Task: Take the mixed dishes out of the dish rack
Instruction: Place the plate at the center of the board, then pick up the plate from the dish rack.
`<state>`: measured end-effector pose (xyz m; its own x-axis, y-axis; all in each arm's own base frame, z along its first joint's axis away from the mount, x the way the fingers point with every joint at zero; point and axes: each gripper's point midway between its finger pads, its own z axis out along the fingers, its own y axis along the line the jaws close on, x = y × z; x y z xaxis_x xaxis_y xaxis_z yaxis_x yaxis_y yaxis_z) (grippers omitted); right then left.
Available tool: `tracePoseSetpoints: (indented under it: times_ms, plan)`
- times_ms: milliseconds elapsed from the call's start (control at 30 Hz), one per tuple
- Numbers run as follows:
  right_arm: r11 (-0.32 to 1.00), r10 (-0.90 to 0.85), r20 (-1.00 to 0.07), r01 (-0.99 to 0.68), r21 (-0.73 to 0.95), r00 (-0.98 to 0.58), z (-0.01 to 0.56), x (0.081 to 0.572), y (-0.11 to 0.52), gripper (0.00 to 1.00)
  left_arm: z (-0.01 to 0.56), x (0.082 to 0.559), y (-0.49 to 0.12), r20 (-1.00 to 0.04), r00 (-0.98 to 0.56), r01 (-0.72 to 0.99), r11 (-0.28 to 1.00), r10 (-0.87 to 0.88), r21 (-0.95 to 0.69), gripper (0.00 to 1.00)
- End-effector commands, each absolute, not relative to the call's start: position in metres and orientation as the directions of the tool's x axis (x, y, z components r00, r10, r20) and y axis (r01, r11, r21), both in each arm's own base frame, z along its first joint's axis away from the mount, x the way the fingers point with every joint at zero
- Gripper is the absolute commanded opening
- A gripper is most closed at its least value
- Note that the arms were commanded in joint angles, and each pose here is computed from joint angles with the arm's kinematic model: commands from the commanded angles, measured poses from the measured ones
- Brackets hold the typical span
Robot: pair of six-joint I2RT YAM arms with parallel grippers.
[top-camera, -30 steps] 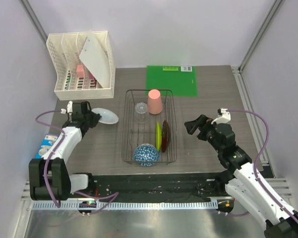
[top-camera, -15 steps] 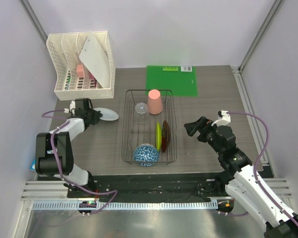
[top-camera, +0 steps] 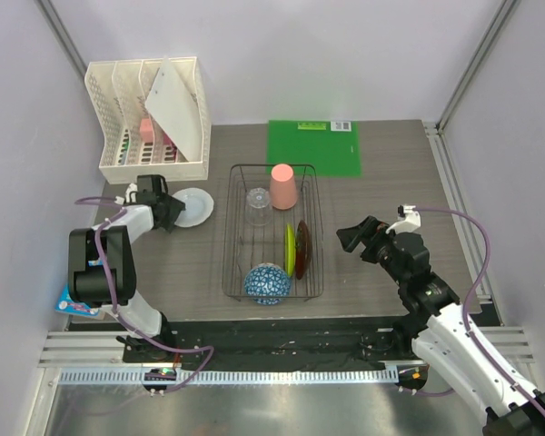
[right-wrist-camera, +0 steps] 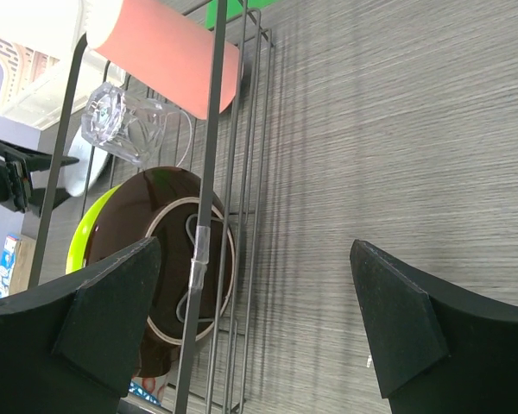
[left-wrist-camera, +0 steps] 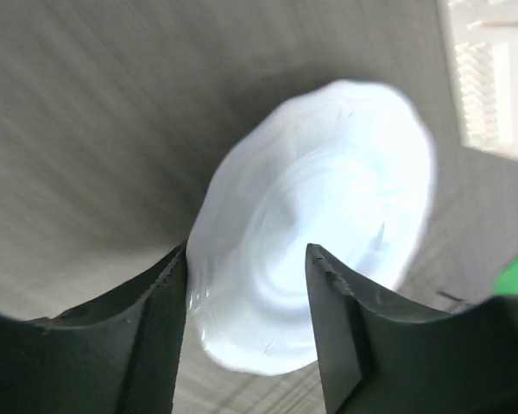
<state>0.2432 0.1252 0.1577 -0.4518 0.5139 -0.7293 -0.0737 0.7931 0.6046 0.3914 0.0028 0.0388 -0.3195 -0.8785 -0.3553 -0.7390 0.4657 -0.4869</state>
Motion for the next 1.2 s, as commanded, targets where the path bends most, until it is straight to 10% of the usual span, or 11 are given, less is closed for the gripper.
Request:
tracePoseSetpoints:
  times_ms: [0,533,700,933,1167]
  plan:
    - [0.793,0.514,-0.742,-0.091,0.602,-0.43,0.163,0.247,0.126,0.96,0.034,0.371,0.015,-0.382,-0.363,-0.775,0.503,-0.85,-0.382,0.59]
    - [0.791,0.507,-0.74,-0.101,0.603,-0.442,0.164,0.249,0.13,0.96,0.161,0.334,0.018,-0.561,-0.296,-0.688,0.58,-0.773,-0.436,0.99]
    - [0.802,0.496,-0.739,-0.085,0.591,-0.456,0.161,0.251,0.13,0.96,0.236,0.321,-0.023,-0.763,-0.268,-0.525,0.753,-0.588,-0.396,1.0]
    - [0.823,0.488,-0.761,-0.063,0.564,-0.427,0.176,0.258,0.123,0.94,0.239,0.309,-0.128,-0.734,-0.44,-0.188,0.853,-0.517,-0.488,1.0]
    - [0.866,0.455,-0.812,-0.03,0.499,-0.365,0.205,0.266,0.107,0.93,0.203,0.309,-0.15,-0.77,-0.637,-0.158,0.985,-0.046,0.072,1.0]
